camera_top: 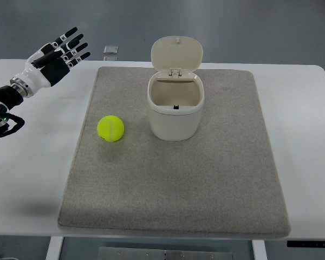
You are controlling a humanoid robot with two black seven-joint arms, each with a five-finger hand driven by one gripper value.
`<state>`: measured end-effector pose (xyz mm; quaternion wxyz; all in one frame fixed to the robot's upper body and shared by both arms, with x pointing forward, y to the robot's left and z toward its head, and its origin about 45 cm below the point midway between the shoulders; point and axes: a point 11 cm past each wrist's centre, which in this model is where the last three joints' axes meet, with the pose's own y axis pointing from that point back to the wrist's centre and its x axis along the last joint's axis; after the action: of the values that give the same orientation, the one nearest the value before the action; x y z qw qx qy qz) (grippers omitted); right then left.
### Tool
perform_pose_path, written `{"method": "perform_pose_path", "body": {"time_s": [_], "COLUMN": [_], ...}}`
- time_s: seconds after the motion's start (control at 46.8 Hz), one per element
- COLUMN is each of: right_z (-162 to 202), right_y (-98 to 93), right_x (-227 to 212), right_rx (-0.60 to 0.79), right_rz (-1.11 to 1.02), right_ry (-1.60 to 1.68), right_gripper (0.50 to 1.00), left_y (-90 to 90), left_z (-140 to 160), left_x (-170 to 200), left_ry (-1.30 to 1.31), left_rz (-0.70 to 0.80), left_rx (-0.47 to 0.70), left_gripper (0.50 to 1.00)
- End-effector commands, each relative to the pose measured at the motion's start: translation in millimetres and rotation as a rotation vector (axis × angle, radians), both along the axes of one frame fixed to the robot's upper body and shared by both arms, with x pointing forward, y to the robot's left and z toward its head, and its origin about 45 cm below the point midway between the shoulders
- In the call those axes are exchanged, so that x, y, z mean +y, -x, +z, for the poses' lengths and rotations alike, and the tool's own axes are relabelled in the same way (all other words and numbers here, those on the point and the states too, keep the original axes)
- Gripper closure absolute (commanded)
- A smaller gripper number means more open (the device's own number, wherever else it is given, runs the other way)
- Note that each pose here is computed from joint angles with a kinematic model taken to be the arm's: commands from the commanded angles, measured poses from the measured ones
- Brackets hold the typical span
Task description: Put tennis ball into box with left hand
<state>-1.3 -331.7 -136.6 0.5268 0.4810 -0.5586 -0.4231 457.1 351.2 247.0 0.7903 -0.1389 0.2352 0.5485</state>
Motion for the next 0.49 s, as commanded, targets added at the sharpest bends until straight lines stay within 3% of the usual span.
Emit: {"method": "perform_pose_path", "body": {"time_s": [0.0,0.47], "right_z": [0.1,0.0], "right_y": [-0.9,0.0], "right_x": [-0.3,0.3], "right_rx": [-0.002,0.000], "right_rz": [0.000,0.000], "right_ry": [0.001,-0.001], "right_gripper": [0.599,0.599], "left_y": [0.2,-0.2], "left_z": [0.5,1.3], "left_x": [0.3,2.0], "left_ry": [0.001,-0.017], "left_rz": [-0.002,0.001], "left_rx": [-0.002,-0.002], "left_gripper": [0.508,0.508]}}
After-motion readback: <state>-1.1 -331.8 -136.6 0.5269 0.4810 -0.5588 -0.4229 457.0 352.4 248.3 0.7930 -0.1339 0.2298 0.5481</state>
